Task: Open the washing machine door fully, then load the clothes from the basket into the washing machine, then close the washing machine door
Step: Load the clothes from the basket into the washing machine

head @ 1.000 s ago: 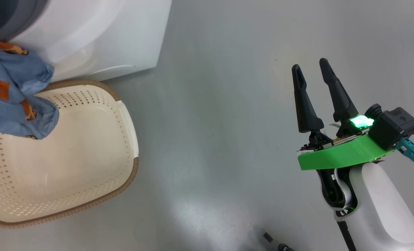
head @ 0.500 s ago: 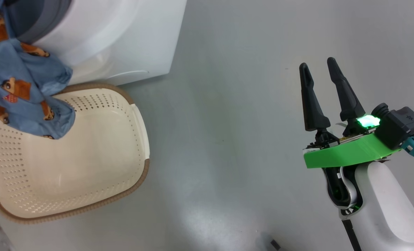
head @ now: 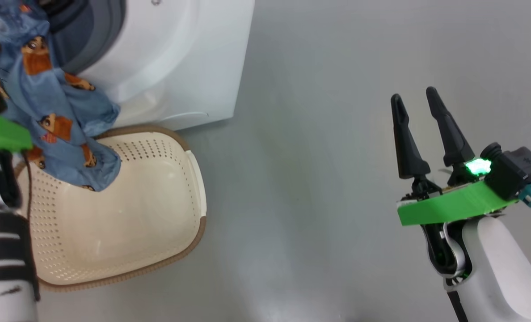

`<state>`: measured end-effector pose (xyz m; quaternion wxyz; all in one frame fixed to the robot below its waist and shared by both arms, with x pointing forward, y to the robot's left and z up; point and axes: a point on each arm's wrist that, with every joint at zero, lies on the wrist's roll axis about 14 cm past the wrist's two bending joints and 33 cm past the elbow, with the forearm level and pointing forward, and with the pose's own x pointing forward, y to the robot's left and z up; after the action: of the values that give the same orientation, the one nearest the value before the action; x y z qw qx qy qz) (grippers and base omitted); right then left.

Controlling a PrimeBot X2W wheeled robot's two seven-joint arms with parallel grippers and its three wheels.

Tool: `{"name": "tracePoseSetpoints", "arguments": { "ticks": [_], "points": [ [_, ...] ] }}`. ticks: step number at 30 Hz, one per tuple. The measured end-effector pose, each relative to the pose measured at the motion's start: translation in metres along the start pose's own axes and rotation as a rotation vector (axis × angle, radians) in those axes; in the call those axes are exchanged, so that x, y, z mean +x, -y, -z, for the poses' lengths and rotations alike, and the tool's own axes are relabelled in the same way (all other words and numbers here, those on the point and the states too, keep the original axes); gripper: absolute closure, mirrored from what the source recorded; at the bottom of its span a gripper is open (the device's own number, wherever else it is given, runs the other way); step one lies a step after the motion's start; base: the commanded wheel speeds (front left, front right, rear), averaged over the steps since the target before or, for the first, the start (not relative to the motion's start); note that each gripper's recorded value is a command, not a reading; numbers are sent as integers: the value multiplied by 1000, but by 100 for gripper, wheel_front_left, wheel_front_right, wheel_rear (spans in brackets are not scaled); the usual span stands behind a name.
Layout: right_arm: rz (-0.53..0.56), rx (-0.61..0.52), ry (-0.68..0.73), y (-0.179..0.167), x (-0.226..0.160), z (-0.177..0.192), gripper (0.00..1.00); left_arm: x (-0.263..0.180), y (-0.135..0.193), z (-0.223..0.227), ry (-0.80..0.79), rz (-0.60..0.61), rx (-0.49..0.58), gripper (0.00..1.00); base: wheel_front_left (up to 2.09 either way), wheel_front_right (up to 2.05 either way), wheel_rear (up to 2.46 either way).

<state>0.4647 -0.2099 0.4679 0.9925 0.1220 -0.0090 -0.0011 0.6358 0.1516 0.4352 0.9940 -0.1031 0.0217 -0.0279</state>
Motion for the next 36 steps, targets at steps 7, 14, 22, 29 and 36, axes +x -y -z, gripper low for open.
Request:
{"name": "tracePoseSetpoints", "arguments": {
  "ticks": [7, 14, 22, 29, 36],
  "points": [
    [-5, -10, 5, 0, -15, -9, 0, -28, 5, -9, 7, 6, 9, 0, 0, 0, 0],
    [-12, -18, 13, 0, -30, -18, 0, -62, 3, -16, 6, -3, 13, 0, 0, 0, 0],
    [-19, -23, 30, -1, -46, -28, 0, -104, -7, -16, -11, -28, 28, 0, 0, 0, 0],
    [-32, -21, 33, -6, -62, -32, 0, -142, -15, -17, -18, -54, 31, 0, 0, 0, 0],
    [-47, -17, 44, -11, -74, -37, 0, -179, -26, -22, -7, -78, 49, 0, 0, 0, 0]
  ]
}}
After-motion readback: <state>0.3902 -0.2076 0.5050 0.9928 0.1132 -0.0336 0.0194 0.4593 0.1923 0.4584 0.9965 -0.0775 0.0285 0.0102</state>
